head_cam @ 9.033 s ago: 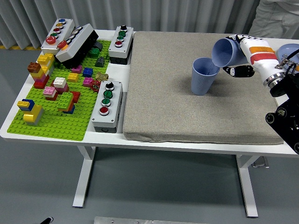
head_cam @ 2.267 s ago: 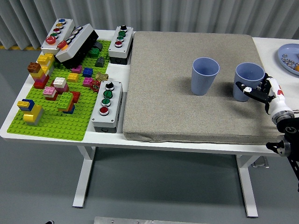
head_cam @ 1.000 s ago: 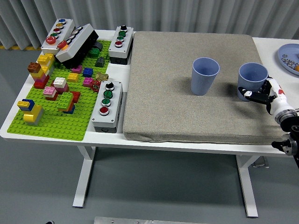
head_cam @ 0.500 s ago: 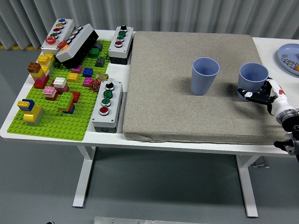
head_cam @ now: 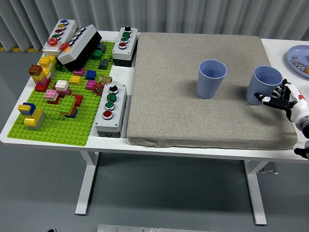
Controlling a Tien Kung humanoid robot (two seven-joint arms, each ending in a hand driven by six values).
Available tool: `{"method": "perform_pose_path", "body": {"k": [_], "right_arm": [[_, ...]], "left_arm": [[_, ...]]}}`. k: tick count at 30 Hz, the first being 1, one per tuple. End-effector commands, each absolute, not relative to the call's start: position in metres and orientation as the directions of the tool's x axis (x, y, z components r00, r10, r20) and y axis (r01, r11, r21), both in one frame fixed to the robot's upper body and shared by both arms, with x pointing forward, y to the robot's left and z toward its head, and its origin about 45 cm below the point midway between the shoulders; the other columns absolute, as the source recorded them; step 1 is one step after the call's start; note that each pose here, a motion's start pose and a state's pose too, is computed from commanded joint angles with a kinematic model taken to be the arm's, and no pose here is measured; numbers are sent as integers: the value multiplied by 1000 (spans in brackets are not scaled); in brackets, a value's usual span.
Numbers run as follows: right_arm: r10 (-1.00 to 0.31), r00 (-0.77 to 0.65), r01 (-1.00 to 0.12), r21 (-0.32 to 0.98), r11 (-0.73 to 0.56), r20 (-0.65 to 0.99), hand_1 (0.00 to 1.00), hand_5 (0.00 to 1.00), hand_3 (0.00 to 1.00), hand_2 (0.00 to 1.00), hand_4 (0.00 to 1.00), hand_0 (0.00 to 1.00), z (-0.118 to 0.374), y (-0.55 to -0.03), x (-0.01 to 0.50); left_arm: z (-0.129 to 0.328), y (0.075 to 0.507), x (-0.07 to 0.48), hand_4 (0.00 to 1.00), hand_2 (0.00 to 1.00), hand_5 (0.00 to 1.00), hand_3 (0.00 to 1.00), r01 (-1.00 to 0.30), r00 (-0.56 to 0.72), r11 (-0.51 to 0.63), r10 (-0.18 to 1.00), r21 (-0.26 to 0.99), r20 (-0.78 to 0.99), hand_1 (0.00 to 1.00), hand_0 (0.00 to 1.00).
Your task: Pick cup pour cup place
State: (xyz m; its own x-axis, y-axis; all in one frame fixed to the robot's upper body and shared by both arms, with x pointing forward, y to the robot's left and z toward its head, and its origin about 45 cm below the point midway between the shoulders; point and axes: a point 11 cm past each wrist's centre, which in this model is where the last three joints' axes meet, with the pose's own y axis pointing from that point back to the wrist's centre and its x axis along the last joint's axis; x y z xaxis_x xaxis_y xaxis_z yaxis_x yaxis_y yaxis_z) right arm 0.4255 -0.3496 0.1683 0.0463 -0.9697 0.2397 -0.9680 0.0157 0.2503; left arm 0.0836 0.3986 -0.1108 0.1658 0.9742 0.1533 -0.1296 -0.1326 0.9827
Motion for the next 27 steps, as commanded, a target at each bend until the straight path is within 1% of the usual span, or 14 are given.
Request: {"method": "perform_pose_path", "body": {"k": [8, 9, 18, 22, 26, 27], "right_arm": [[-960, 31, -969, 243, 39, 279, 964, 331, 998, 998, 822, 976, 173, -374, 410], [-959, 30, -969, 242, 41, 283, 963, 345, 998, 998, 840, 977, 174, -376, 409], [-954, 20, -974, 220, 49, 300, 965, 358, 998, 998, 853, 978, 185, -393, 390], [-951, -19, -981, 180, 78, 308, 954, 363, 998, 998, 853, 973, 202, -405, 393], [-949, -97, -987, 91, 130, 299, 954, 363, 998, 998, 853, 973, 238, -418, 407], [-947, -126, -987, 61, 150, 294, 874, 481, 870, 896, 821, 921, 249, -422, 410]], "left_arm": [[-111, 397, 83, 525, 813, 998, 717, -130, 157, -131, 976, 983, 151, 752, 809], [-111, 397, 83, 524, 813, 998, 720, -130, 157, -131, 976, 983, 151, 752, 808], [-111, 400, 80, 521, 812, 998, 719, -125, 150, -136, 977, 983, 155, 752, 809], [-111, 401, 81, 521, 813, 998, 720, -125, 147, -139, 977, 982, 157, 752, 809], [-110, 402, 81, 521, 813, 998, 720, -127, 141, -141, 977, 982, 159, 752, 809], [-110, 402, 81, 516, 813, 998, 723, -127, 140, -142, 977, 982, 159, 753, 809]]}}
